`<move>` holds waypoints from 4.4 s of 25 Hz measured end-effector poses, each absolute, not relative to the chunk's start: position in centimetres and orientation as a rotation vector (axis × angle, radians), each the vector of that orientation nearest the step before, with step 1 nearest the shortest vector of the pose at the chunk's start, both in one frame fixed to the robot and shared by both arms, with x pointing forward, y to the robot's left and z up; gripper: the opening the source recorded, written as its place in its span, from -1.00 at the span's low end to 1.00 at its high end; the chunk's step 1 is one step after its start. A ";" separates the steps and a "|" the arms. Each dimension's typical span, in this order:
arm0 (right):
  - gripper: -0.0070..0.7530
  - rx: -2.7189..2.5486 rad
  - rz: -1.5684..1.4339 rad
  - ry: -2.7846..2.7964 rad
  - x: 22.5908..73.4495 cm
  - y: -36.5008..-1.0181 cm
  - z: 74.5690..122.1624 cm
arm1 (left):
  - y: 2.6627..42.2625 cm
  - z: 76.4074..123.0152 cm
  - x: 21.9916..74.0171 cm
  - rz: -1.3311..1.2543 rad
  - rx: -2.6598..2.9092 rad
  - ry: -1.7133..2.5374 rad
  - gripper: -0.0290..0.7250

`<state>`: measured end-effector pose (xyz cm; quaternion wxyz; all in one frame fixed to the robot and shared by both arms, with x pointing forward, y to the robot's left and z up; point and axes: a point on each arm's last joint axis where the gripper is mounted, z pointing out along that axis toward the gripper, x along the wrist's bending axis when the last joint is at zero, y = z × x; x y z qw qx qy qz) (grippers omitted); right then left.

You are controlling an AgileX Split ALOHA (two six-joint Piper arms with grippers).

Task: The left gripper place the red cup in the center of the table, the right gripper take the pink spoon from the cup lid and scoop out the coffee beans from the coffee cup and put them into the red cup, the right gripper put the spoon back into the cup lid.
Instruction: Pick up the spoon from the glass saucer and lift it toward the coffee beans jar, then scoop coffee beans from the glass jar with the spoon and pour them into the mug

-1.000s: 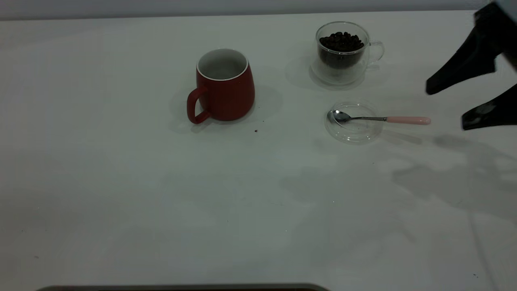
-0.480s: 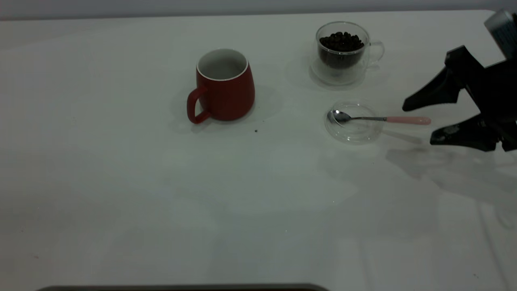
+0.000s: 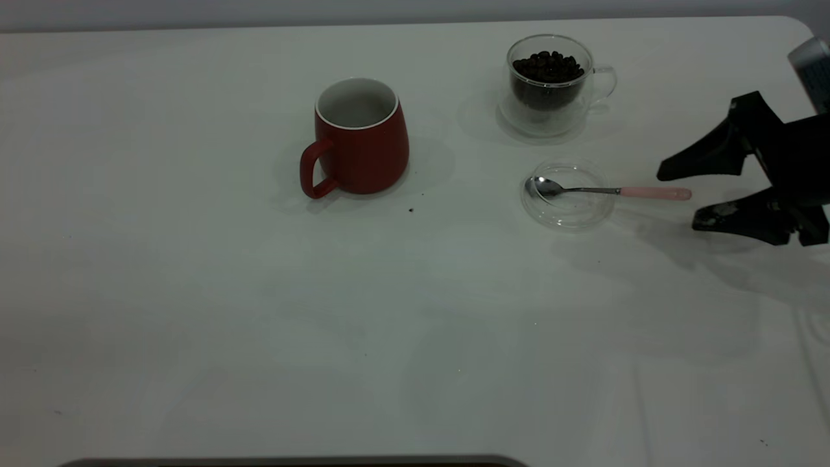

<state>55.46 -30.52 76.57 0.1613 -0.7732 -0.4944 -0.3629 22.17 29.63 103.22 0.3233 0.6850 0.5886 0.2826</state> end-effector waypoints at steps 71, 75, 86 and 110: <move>-0.68 -1.934 -1.404 -1.830 62.8 -31.9 88.4 | 29.6 103.2 22.2 0.741 1.795 1.546 0.38; -0.68 -1.929 -1.356 -1.862 65.0 -32.5 87.9 | 29.6 103.2 22.2 0.741 1.795 1.546 0.38; -0.68 -1.879 -1.303 -1.916 68.6 -31.0 84.7 | 29.6 103.2 22.2 0.741 1.795 1.546 0.38; -0.68 -2.002 -1.155 -1.525 69.0 -30.3 82.5 | 29.6 103.2 22.2 0.741 1.795 1.546 0.38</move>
